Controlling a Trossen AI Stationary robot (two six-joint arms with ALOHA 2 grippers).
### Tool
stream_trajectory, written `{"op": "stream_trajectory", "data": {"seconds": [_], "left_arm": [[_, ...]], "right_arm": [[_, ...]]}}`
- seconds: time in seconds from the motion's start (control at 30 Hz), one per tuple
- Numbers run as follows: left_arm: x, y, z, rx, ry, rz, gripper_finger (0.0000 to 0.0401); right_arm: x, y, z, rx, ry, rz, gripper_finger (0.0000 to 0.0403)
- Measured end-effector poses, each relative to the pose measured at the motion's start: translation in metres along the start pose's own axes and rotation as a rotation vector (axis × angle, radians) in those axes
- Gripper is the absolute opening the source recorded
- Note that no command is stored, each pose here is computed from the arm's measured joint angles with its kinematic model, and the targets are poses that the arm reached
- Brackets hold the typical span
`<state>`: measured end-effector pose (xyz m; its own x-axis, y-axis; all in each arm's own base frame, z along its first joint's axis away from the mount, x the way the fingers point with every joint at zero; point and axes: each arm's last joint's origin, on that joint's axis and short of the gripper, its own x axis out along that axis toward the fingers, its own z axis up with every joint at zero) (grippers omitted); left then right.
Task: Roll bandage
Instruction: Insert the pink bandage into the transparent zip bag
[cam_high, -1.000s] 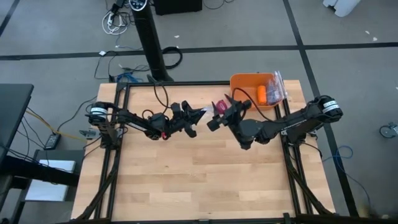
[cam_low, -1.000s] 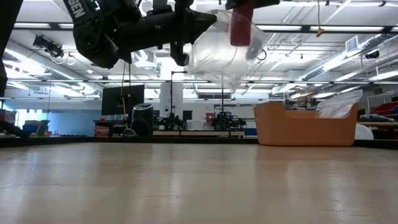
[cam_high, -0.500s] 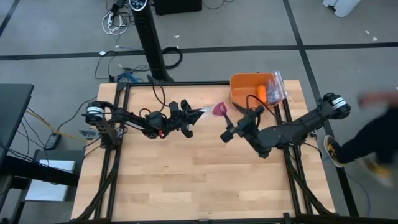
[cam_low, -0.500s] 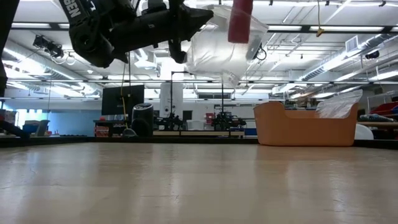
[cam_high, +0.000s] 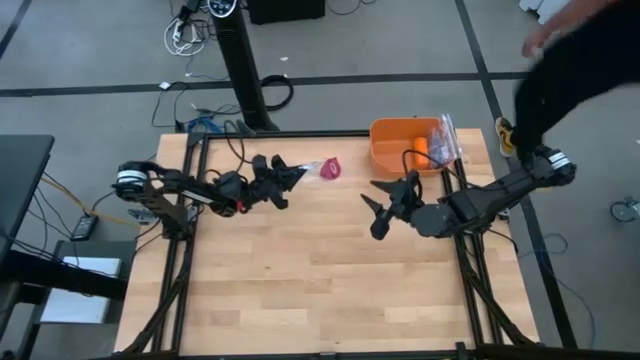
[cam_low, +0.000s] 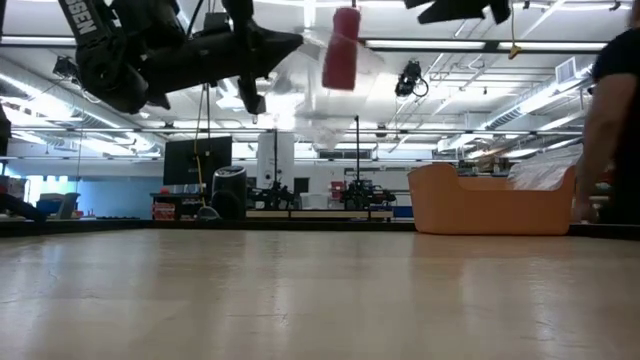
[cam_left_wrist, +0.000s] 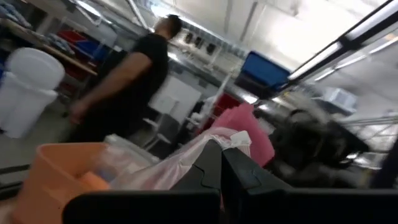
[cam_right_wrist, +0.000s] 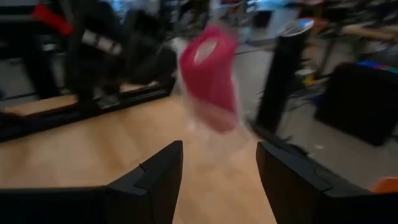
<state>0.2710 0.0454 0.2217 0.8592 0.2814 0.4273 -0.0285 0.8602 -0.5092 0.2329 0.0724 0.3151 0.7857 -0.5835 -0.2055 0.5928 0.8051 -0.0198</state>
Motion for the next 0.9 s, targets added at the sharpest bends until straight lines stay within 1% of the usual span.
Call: {"op": "stream_trajectory", "data": {"seconds": [0.1, 0.2, 0.3, 0.4, 0.6, 0.7, 0.8, 0.9], "left_arm": [[-0.001, -0.002, 0.002, -0.042, 0.02, -0.048, 0.0], [0.0, -0.004, 0.002, -0.086, 0.044, -0.092, 0.0], [0.001, -0.006, 0.002, -0.117, 0.064, -0.13, 0.0], [0.001, -0.008, 0.004, -0.132, 0.06, -0.147, 0.0], [0.001, -0.013, 0.012, -0.128, 0.044, -0.183, 0.0], [0.001, -0.014, 0.014, -0.115, 0.039, -0.189, 0.0], [0.001, -0.015, 0.014, -0.113, 0.037, -0.19, 0.0], [0.001, -0.015, 0.014, -0.111, 0.046, -0.201, 0.0]], "right_arm": [[0.009, 0.001, -0.007, -0.016, 0.012, 0.095, 0.0207], [0.018, 0.003, -0.015, -0.051, -0.027, 0.179, 0.0207], [0.023, 0.001, -0.02, -0.111, -0.077, 0.177, 0.0208], [0.025, -0.003, -0.024, -0.141, -0.094, 0.14, 0.0209], [0.033, -0.005, -0.027, -0.128, -0.095, 0.151, 0.0203], [0.039, -0.005, -0.024, -0.125, -0.13, 0.167, 0.0198], [0.045, -0.005, -0.021, -0.119, -0.151, 0.248, 0.0181], [0.05, -0.007, -0.021, -0.121, -0.164, 0.255, 0.014]]}}
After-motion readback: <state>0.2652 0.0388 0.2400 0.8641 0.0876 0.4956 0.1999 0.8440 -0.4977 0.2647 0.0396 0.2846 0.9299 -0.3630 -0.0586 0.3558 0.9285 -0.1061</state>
